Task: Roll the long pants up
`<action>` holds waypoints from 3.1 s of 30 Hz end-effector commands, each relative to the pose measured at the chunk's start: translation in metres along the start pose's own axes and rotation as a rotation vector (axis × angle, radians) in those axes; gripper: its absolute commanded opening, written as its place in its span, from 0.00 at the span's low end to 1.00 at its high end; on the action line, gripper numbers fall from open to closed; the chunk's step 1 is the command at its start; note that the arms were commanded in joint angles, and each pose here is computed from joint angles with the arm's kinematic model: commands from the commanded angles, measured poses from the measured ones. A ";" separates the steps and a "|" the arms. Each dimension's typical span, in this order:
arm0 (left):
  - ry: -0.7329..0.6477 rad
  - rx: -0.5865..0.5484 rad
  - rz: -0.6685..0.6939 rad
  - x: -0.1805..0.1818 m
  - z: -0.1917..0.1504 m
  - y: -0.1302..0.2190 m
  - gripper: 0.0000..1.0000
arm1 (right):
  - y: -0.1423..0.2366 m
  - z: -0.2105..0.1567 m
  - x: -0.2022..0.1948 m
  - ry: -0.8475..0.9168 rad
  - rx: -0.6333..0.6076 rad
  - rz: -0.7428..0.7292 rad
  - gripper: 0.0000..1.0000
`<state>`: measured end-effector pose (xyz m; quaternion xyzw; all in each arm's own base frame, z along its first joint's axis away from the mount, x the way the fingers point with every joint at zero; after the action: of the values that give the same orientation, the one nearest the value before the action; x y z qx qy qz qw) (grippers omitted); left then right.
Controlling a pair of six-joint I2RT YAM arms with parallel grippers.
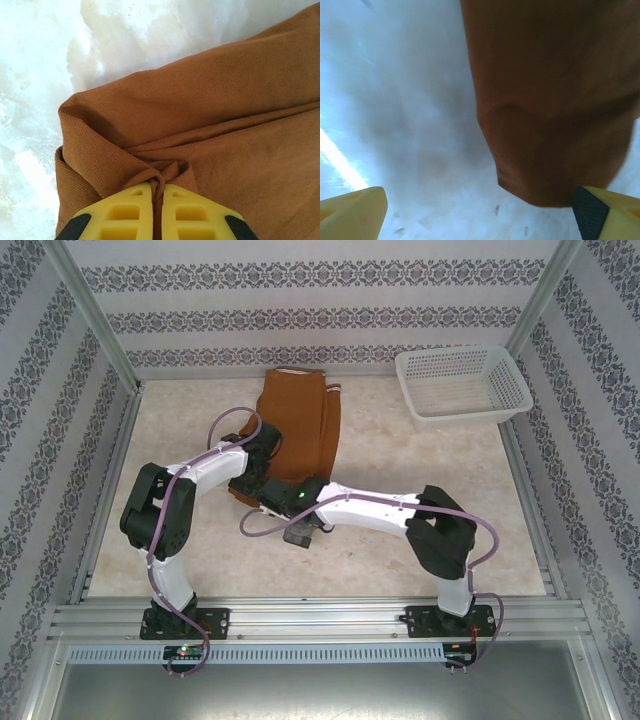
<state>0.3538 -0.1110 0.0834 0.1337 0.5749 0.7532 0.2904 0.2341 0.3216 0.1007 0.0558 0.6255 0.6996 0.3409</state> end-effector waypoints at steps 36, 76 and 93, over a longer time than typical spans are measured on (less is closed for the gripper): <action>0.027 0.000 -0.190 0.031 -0.001 0.059 1.00 | 0.025 0.072 -0.047 -0.295 0.053 0.747 0.00; -0.056 0.020 -0.175 -0.010 -0.004 0.016 0.00 | 0.054 0.044 -0.003 0.017 -0.141 -0.158 0.98; -0.072 0.026 -0.191 0.015 -0.003 0.039 0.00 | -0.035 0.056 -0.082 0.041 -0.088 -0.364 0.00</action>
<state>0.3481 -0.1158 0.1111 0.0808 0.5883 0.7114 0.3760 0.3232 0.3286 0.1120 -0.1051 0.5899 0.6578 0.4564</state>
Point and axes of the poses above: each hand's point on the last joint's axis, 136 mm out from that joint toward the fingers, its own y axis back along the fingers, its own x axis along the line the jaws close on, z = x × y, the point moved 4 cm from there along y, back along the fingers, and after that the axes turned 13 degrees about -y, right-handed, at the moved point
